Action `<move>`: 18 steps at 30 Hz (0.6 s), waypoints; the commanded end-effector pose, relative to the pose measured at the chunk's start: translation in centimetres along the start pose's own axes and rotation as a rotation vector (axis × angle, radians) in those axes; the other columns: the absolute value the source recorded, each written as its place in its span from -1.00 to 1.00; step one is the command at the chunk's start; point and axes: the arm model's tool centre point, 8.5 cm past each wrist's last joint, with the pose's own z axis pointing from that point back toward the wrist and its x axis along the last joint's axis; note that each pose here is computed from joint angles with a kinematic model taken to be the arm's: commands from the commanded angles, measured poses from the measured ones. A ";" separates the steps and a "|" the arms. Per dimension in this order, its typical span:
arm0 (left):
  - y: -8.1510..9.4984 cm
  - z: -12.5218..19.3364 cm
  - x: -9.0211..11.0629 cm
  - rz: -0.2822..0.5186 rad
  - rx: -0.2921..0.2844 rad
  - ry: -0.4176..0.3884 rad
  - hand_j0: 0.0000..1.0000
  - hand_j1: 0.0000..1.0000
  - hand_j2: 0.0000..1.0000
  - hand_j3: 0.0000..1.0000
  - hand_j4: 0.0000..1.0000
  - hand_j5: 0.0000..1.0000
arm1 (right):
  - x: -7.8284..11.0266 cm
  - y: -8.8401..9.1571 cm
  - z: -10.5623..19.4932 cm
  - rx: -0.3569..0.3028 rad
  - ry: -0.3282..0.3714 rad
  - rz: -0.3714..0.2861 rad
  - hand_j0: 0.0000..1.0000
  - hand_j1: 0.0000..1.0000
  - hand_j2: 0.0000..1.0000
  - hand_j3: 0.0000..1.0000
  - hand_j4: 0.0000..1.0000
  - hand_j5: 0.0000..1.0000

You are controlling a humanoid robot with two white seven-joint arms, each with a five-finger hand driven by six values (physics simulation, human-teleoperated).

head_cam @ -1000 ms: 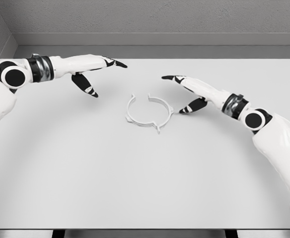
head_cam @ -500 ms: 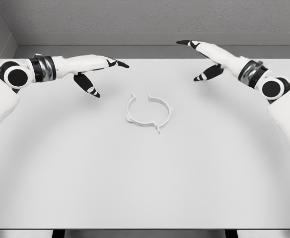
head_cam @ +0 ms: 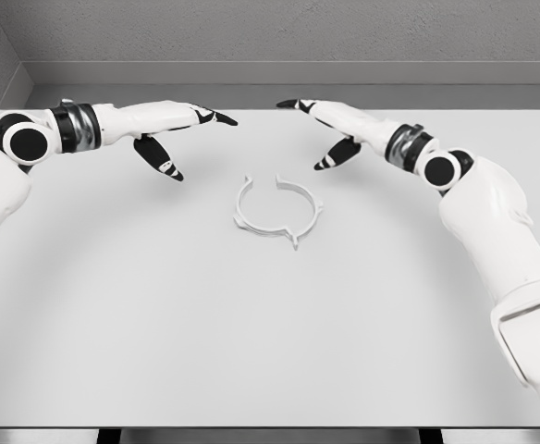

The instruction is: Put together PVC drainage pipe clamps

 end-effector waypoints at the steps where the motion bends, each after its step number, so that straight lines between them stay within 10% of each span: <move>1: 0.1 0.1 0.0 0.006 0.006 -0.001 1.00 1.00 1.00 1.00 1.00 1.00 | 0.1 0.3 -0.2 -0.004 0.000 -0.014 1.00 1.00 1.00 1.00 1.00 1.00; 18: -0.4 -0.9 0.5 0.014 -0.008 -0.018 1.00 1.00 1.00 1.00 1.00 1.00 | 0.0 1.2 -1.0 -0.002 0.017 -0.052 1.00 1.00 1.00 1.00 1.00 1.00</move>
